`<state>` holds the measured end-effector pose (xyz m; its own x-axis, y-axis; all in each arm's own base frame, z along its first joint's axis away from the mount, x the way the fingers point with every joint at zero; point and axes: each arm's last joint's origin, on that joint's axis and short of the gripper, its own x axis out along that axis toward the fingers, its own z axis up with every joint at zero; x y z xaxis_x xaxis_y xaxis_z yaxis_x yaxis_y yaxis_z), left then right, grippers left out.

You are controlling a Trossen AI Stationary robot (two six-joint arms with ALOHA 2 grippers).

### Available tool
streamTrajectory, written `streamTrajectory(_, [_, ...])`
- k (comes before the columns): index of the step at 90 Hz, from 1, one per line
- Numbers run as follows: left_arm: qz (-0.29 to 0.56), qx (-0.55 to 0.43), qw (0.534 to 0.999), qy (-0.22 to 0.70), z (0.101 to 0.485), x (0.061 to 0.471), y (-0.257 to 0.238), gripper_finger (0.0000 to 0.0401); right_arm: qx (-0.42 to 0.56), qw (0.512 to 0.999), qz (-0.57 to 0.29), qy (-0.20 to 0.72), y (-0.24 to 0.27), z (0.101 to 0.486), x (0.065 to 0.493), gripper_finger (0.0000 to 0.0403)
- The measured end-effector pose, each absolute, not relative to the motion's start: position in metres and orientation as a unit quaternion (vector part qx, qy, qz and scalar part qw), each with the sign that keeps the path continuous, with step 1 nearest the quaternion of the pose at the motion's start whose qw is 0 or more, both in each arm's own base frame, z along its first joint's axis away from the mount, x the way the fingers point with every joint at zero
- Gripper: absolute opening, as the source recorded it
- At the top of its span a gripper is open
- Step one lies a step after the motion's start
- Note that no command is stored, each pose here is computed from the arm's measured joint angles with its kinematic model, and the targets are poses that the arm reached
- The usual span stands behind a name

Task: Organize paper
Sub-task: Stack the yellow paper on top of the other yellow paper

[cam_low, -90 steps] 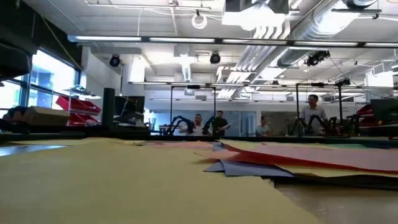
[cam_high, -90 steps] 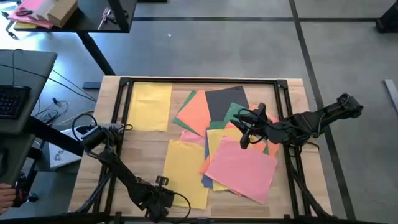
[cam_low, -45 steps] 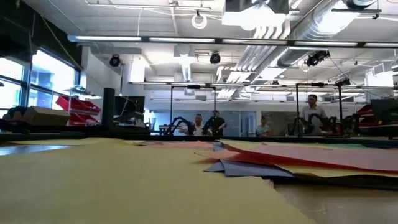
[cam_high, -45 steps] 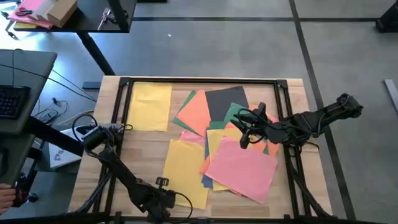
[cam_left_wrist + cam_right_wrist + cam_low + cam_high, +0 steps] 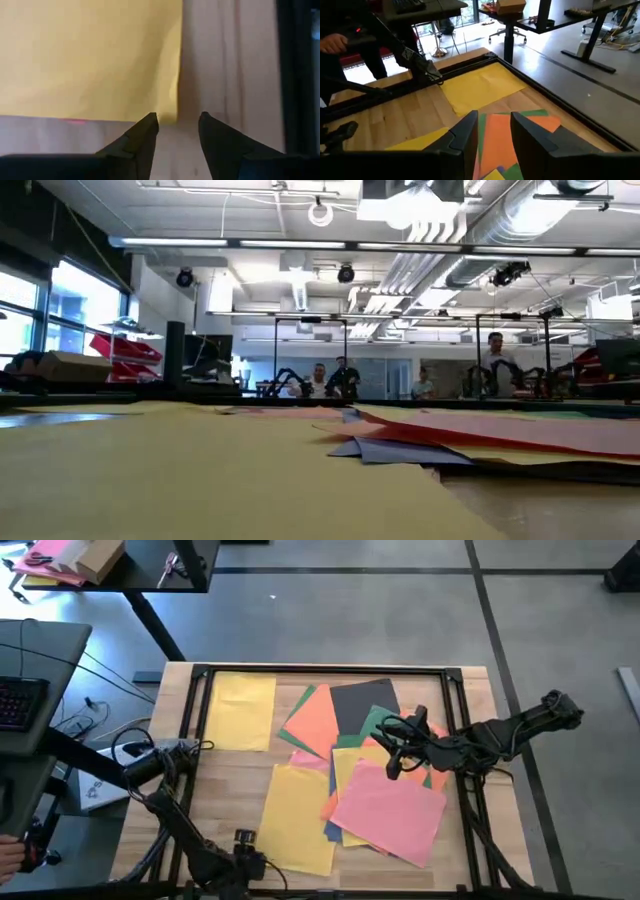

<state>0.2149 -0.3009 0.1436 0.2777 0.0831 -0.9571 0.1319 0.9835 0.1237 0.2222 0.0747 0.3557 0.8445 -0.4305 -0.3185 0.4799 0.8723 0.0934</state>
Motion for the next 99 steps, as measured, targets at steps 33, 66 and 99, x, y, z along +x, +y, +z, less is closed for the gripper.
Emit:
streamTrajectory(33, [0.006,0.147,0.813,0.563,0.136,0.216,-0.300,0.0099,0.090,0.955,-0.237,0.153,0.075,0.354,0.221,0.0099])
streamTrajectory(66, [0.025,0.193,0.826,0.529,0.124,0.211,-0.306,0.0069,0.099,0.954,-0.240,0.153,0.075,0.353,0.221,0.0099])
streamTrajectory(99, [0.050,0.212,0.830,0.513,0.101,0.204,-0.314,0.0004,0.108,0.951,-0.249,0.147,0.075,0.353,0.221,0.0099])
